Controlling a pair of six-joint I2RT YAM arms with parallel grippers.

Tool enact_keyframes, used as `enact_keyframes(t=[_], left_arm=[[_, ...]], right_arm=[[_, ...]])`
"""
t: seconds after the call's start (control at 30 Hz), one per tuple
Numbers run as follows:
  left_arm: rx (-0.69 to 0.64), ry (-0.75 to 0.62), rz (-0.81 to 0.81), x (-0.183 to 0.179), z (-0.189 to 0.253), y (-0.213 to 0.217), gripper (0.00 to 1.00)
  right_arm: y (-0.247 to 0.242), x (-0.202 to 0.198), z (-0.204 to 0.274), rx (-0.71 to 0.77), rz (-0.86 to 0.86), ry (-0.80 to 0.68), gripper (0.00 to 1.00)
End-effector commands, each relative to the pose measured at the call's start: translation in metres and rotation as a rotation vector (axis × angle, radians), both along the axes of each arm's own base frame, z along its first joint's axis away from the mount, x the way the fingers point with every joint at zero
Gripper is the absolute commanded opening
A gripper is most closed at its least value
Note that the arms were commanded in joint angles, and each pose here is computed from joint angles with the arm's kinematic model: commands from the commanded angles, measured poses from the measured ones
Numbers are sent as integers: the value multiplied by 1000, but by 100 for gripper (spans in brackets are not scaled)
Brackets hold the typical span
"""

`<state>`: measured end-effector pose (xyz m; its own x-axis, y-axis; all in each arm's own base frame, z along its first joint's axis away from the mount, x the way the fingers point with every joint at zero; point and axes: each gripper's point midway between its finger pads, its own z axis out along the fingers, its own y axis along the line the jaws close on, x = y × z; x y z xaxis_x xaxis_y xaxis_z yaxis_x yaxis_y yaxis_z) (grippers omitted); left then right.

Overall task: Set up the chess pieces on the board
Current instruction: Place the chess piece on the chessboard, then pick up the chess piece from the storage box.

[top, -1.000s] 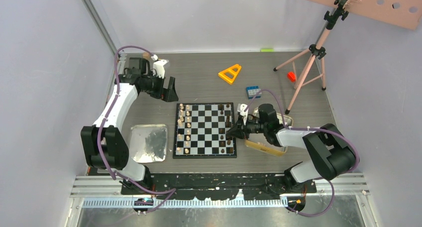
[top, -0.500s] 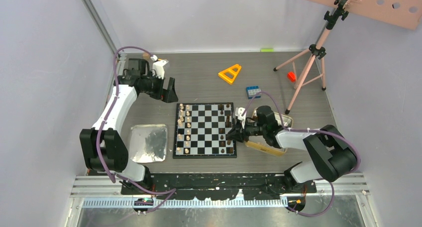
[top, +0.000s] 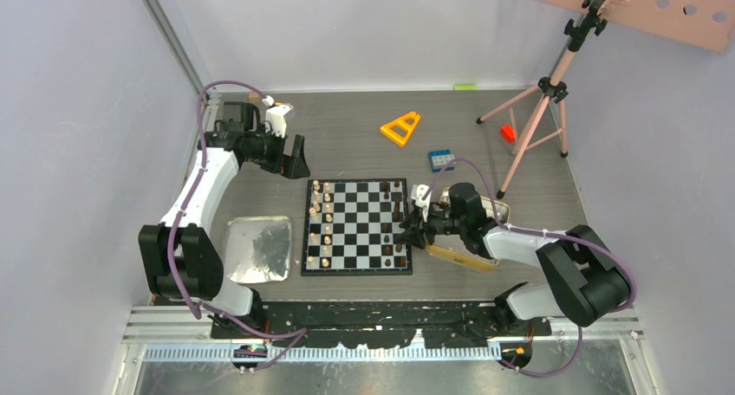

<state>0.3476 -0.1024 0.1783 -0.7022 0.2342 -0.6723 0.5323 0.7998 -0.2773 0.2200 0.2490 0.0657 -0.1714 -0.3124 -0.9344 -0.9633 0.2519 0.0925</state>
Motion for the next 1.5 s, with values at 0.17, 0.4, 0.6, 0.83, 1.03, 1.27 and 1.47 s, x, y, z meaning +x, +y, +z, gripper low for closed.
enact_keyframes(t=[0.17,0.4,0.6,0.83,1.03,1.27,1.47], left_arm=[[2,-68,-8,6,18,0,95],[-19,-54,-27,5,23,-4,95],[-11,-25,-29,3,21,-3,95],[-37,16,-54,-4,16,-8,95],[-40,28,-62,-7,10,-9,95],[-36,33,-60,-8,10,-8,95],[-35,39,-57,-7,9,-8,95]], right_arm=[[4,27,55,37,-16,13,53],[-32,29,78,-48,-61,94,53],[-101,39,73,-258,-227,116,49],[-165,21,43,-627,-269,215,47],[-183,34,20,-761,-266,271,45],[-183,53,0,-792,-255,302,45],[-183,64,-11,-811,-240,304,44]])
